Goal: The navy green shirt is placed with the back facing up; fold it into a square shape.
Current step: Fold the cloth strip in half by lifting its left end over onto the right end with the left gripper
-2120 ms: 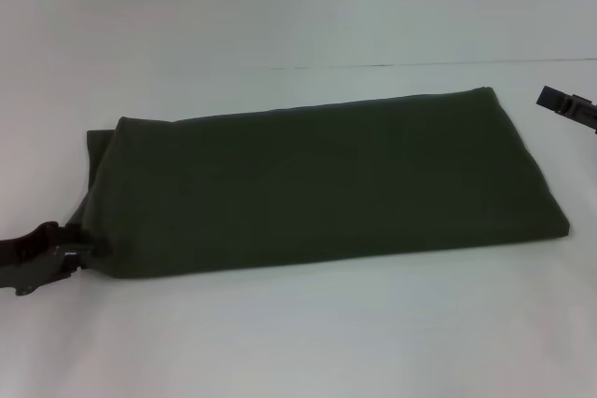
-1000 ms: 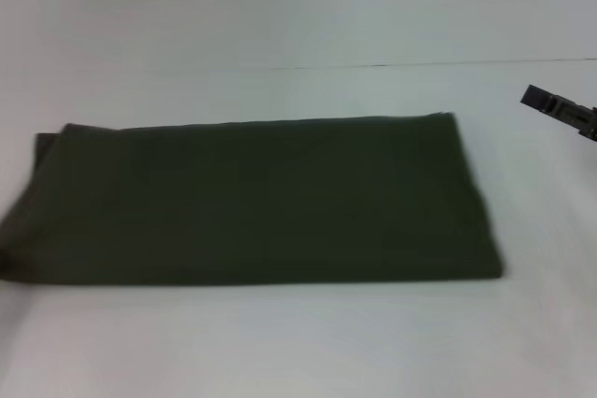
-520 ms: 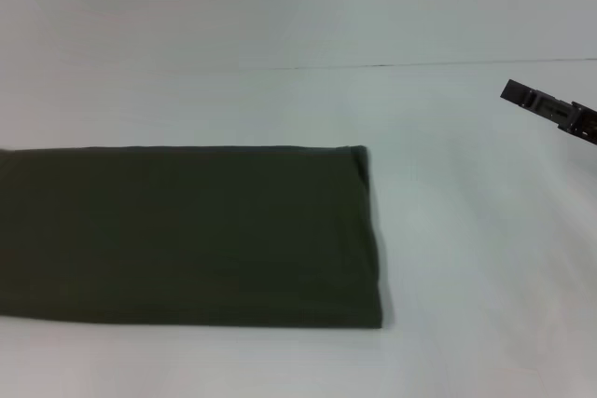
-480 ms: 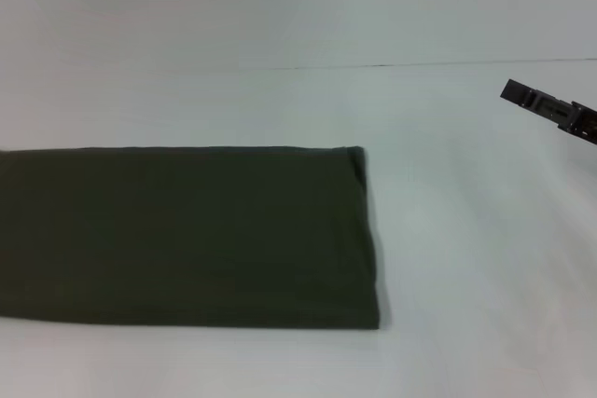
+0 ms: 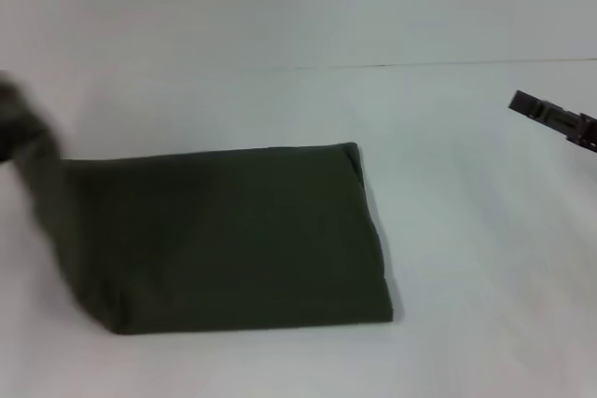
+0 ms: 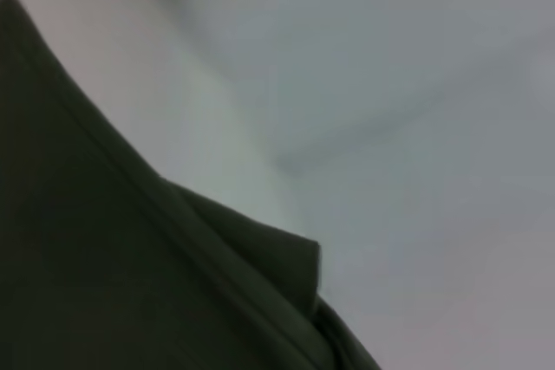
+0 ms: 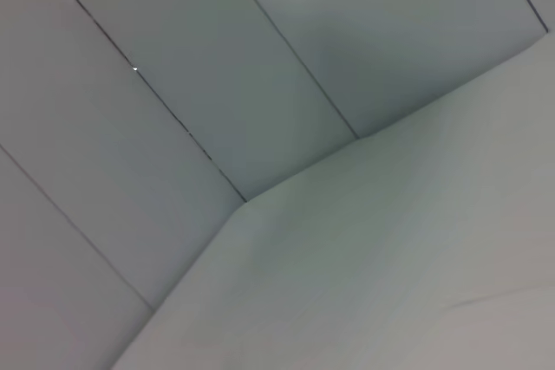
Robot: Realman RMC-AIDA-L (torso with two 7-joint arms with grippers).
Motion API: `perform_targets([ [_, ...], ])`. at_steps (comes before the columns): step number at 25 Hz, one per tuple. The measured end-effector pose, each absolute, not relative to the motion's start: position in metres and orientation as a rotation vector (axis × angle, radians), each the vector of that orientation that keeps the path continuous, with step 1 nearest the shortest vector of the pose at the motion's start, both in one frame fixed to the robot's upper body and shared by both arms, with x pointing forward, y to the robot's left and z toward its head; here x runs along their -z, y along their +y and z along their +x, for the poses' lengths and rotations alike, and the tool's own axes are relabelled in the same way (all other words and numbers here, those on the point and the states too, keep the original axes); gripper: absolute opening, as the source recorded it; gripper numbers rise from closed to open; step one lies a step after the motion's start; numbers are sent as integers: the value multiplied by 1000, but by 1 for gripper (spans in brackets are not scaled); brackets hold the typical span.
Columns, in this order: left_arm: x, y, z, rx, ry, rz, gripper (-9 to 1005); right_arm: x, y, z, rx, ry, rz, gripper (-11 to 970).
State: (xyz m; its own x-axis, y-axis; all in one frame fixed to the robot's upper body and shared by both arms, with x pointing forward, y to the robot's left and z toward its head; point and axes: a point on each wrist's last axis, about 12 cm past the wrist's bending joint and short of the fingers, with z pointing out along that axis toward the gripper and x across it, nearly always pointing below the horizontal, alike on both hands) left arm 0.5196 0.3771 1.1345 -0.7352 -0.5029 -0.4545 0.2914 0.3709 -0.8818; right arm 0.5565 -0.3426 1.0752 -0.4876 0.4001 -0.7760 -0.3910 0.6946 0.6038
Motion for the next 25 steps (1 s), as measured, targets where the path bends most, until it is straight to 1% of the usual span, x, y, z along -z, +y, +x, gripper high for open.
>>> perform_targets([
  [1,-1138,363,526,1482,1910,-137,59,-1075,-345,555,-942,1855,8,903],
  [2,-1142,329,539,1570,1882,-50,62,-1075,-346,553,-944,1856,7,903],
  [4,-1143,299,548,1628,1871,20,66,-1075,-352,549,-938,1857,7,903],
  [6,-1142,262,559,1686,1867,105,71,-1076,-358,545,-935,1859,8,903],
  [8,-1134,231,567,1741,1860,152,75,-1076,-364,542,-929,1858,11,903],
  [10,-1116,199,569,1795,1861,142,80,-1077,-372,538,-918,1854,17,903],
  [13,-1082,164,557,1812,1904,82,86,-1078,-380,533,-904,1850,23,903],
  [16,-1059,144,541,1788,1924,42,93,-1079,-385,529,-899,1850,23,903],
  [18,-1049,135,529,1783,1928,40,98,-1079,-387,528,-896,1850,21,903],
  [20,-1049,130,523,1809,1911,62,102,-1079,-387,528,-895,1850,19,903],
  [25,-1062,124,509,1948,1786,185,257,-1079,-385,529,-896,1852,13,902],
])
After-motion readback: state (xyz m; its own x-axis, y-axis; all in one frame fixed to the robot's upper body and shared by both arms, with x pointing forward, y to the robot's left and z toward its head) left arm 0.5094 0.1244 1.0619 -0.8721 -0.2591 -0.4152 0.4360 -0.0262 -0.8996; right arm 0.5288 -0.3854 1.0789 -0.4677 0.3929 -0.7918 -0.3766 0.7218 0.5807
